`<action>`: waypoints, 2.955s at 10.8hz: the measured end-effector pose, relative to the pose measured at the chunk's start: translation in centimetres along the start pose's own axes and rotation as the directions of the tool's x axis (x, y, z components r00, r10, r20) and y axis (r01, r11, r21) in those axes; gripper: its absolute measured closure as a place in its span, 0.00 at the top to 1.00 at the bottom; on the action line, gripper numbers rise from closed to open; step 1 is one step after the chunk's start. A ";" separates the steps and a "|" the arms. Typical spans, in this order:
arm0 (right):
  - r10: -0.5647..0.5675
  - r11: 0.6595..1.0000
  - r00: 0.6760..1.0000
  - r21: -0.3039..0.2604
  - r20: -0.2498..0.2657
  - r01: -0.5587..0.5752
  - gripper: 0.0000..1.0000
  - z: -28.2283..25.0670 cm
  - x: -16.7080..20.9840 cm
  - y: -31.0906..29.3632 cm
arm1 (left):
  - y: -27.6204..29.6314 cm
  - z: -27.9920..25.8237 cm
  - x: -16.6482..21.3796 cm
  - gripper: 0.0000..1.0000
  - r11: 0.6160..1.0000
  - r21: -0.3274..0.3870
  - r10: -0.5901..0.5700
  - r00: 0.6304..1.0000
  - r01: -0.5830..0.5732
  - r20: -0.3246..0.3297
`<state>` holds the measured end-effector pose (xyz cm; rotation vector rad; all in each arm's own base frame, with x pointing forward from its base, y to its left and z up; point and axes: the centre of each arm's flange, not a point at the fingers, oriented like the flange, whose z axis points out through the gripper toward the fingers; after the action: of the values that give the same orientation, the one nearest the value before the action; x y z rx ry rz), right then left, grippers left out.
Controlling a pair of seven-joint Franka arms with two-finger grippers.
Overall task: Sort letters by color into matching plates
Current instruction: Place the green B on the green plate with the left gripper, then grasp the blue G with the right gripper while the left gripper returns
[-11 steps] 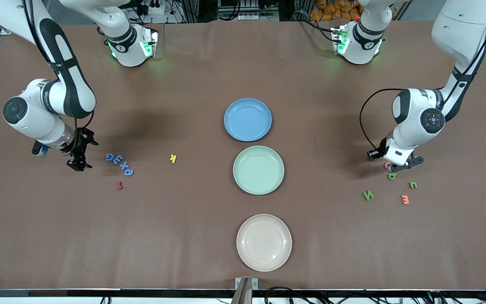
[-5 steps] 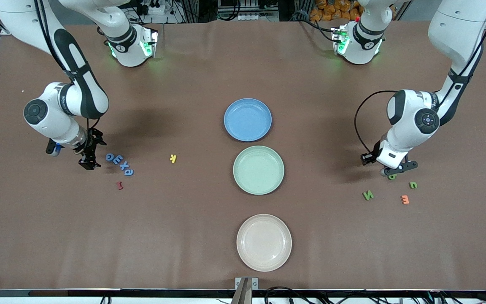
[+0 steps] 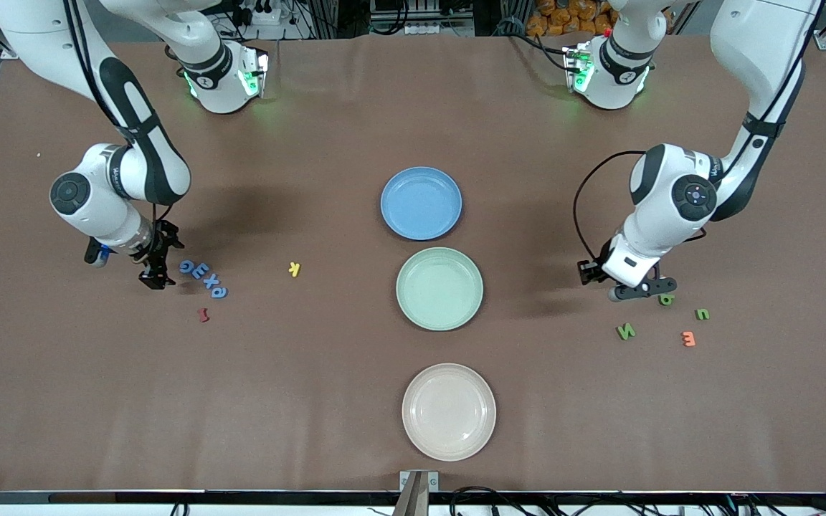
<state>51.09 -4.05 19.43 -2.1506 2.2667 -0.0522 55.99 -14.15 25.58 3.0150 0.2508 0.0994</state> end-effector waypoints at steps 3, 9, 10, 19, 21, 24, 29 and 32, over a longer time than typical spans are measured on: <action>-0.007 1.000 1.000 -0.006 -0.006 0.007 1.00 1.0 -0.2 0.2 | 6.6 -1.1 -0.9 0.34 0.999 -0.045 0.021 1.000 -0.022 -0.020; -0.014 1.000 1.000 -0.001 -0.015 0.014 1.00 2.1 -0.4 0.4 | 19.6 0.6 -5.3 0.34 0.992 -0.122 0.026 1.000 -0.024 0.014; -0.015 1.000 1.000 -0.002 -0.016 0.015 1.00 2.3 -0.5 0.4 | 20.5 1.2 -5.7 0.34 0.991 -0.126 0.037 0.999 -0.034 0.023; -0.074 0.997 0.997 -0.008 -0.016 0.074 0.69 2.6 -1.0 0.5 | 22.5 3.5 -3.9 0.75 0.991 -0.135 -0.016 0.998 0.023 0.056; -0.095 0.995 0.995 0.001 -0.016 0.095 0.50 2.3 -1.0 0.4 | 21.2 1.4 -2.0 0.99 0.993 -0.114 -0.033 0.999 0.037 0.039; -0.118 0.993 0.993 0.004 -0.017 0.118 0.43 2.2 -1.0 0.3 | 15.4 -1.8 2.4 1.00 0.998 -0.062 -0.018 1.000 0.019 0.011; -0.194 0.981 0.981 0.001 -0.014 0.194 0.35 2.0 -1.1 0.4 | -0.6 -1.6 9.7 0.95 0.991 -0.024 0.134 0.991 -0.134 0.004; -0.336 0.940 0.942 -0.052 0.012 0.336 0.35 2.0 -0.7 0.7 | -3.0 -0.5 10.2 0.78 0.994 -0.009 0.110 0.994 -0.110 0.019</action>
<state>50.48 -3.35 17.42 -2.5380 1.8910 0.0080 65.55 -9.39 26.25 3.0188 0.0821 0.0798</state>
